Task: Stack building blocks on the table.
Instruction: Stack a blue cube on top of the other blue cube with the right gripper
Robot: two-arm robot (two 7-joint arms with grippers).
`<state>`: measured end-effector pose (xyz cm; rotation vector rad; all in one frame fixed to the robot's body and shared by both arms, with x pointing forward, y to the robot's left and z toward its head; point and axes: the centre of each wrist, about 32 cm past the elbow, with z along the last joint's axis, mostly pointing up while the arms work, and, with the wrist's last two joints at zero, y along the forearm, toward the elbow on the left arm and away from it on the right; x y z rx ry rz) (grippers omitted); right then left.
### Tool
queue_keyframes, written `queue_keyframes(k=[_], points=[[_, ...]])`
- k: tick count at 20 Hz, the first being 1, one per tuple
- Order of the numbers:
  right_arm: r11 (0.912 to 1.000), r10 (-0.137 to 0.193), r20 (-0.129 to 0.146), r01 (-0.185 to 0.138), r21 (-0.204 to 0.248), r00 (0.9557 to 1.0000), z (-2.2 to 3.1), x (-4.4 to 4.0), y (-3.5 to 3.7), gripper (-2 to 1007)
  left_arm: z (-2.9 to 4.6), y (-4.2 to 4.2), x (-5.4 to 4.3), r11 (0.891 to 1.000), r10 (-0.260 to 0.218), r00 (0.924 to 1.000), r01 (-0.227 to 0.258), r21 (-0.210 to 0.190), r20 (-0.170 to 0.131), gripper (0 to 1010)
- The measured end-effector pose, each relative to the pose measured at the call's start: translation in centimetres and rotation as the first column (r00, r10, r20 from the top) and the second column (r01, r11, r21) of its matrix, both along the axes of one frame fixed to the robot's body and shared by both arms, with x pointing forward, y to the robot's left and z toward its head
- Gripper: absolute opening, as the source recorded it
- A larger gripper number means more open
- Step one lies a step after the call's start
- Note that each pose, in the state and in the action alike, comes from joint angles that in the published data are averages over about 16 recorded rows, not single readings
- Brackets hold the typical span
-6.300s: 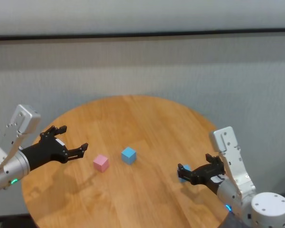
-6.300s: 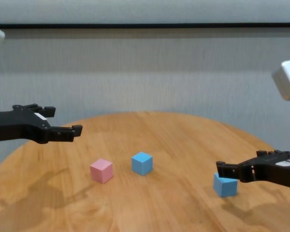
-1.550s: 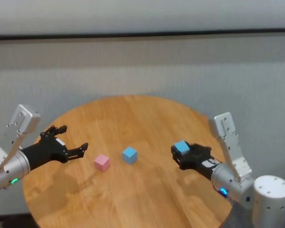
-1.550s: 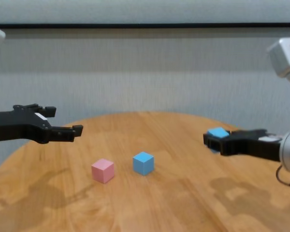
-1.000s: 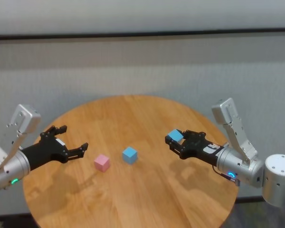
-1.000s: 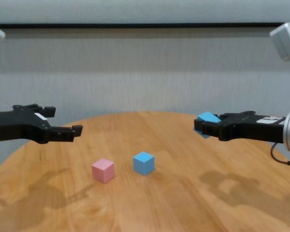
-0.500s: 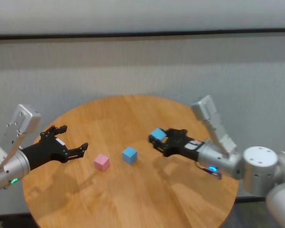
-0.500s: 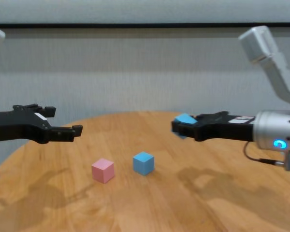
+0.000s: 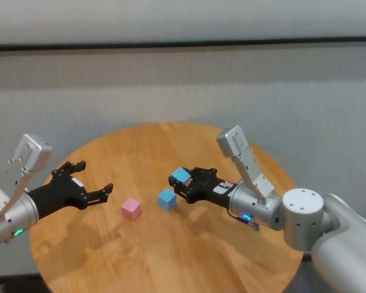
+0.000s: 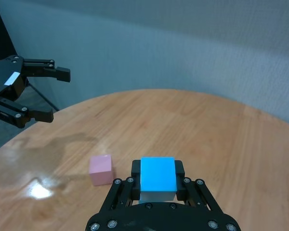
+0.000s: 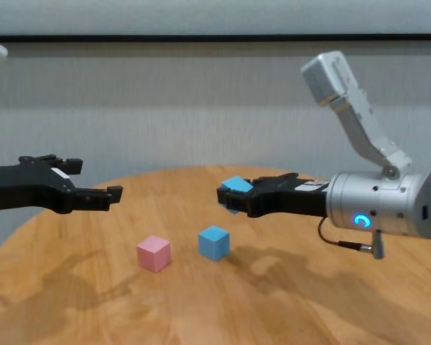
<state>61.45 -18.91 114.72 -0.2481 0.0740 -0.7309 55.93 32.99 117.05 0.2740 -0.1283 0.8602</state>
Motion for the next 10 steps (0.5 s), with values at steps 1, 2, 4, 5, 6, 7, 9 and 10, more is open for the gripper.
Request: queue_keyframes(k=[1,2,4,5,6,7,9,10], points=[[1.0000,0.002,0.000,-0.002,-0.001,1.0000,-0.11,0.11,0.26,368,0.00,0.00,0.00,1.000,0.000,1.0000,0.000,0.000,0.000,1002],[1.0000,0.003,-0.001,-0.003,-0.003,1.0000,-0.23,0.21,0.48,368,0.00,0.00,0.00,1.000,0.000,1.0000,0.000,0.000,0.000,1002],[1.0000,0.005,-0.001,-0.005,-0.006,1.0000,-0.44,0.41,0.84,368,0.00,0.00,0.00,1.000,0.000,1.0000,0.000,0.000,0.000,1002],[1.0000,0.006,-0.002,-0.006,-0.007,1.0000,-0.54,0.50,1.00,368,0.00,0.00,0.00,1.000,0.000,1.0000,0.000,0.000,0.000,1002],[0.9999,0.007,-0.003,-0.007,-0.009,1.0000,-0.64,0.59,1.14,368,0.00,0.00,0.00,1.000,0.000,1.0000,0.000,0.000,0.000,1002],[0.9999,0.008,-0.003,-0.008,-0.012,1.0000,-0.73,0.67,1.26,368,0.00,0.00,0.00,1.000,0.000,1.0000,0.000,0.000,0.000,1002],[0.9998,0.009,-0.005,-0.009,-0.016,0.9999,-0.91,0.83,1.49,368,0.00,0.00,0.00,1.000,0.000,1.0000,0.000,0.000,0.000,1002],[0.9998,0.010,-0.006,-0.010,-0.018,0.9999,-0.98,0.90,1.59,368,0.00,0.00,0.00,1.000,0.000,1.0000,0.000,0.000,0.000,1002]])
